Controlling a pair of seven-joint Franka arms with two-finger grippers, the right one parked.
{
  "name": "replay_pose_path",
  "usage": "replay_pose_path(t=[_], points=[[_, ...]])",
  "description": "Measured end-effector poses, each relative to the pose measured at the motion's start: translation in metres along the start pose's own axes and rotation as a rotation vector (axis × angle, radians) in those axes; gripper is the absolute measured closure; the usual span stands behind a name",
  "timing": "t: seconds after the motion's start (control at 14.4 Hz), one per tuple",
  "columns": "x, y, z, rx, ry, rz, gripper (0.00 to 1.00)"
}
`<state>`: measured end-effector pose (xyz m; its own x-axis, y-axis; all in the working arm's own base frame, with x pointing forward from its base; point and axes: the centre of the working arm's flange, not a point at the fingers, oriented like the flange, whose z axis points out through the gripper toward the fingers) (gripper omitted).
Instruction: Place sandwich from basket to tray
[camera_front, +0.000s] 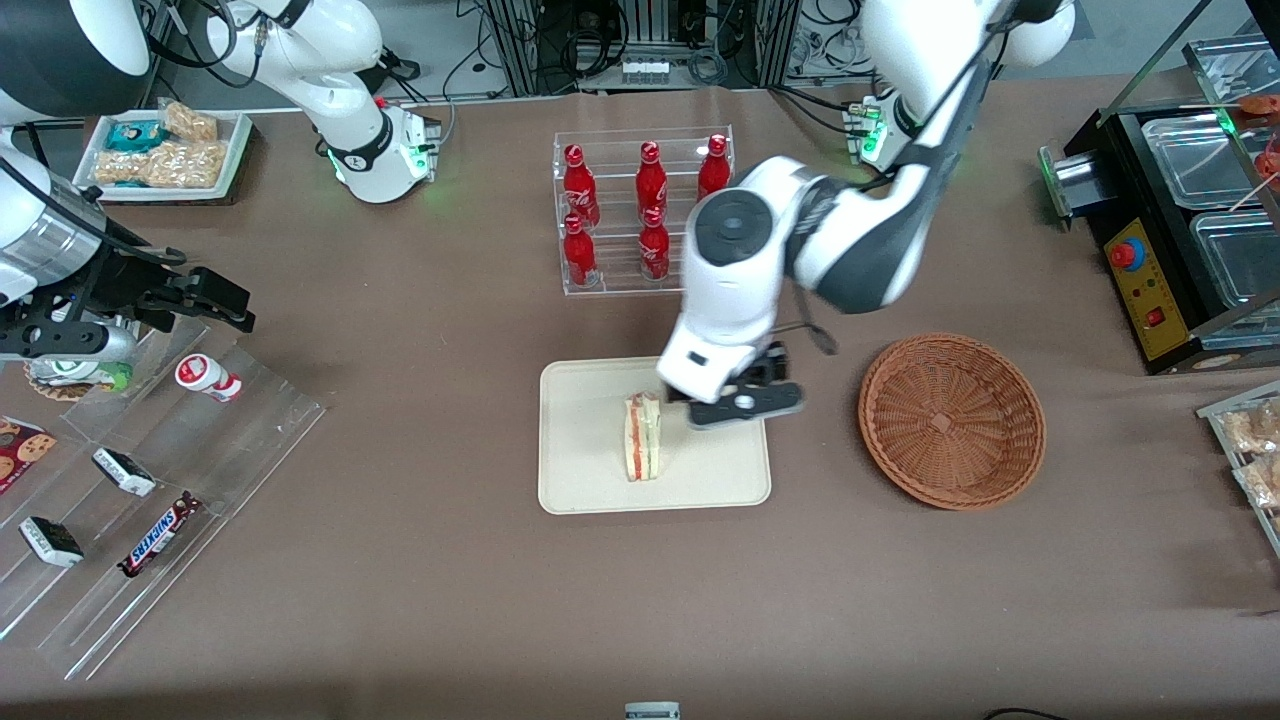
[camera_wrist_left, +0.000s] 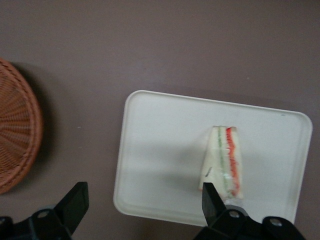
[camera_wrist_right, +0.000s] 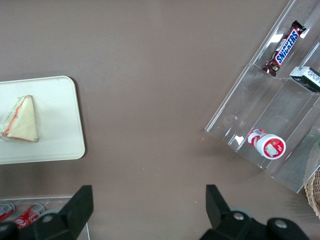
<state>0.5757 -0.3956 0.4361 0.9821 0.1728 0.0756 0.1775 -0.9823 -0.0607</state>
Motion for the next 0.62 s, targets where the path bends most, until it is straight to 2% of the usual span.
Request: replay_pose_path(t=[0.28, 0.42, 0.62], points=[[0.043, -0.086, 0.011, 0.044, -0.051, 0.022, 0.00], [0.058, -0.138, 0.007, 0.049, -0.067, 0.052, 0.00], [0.066, -0.213, -0.012, 0.044, -0.071, 0.097, 0.00]])
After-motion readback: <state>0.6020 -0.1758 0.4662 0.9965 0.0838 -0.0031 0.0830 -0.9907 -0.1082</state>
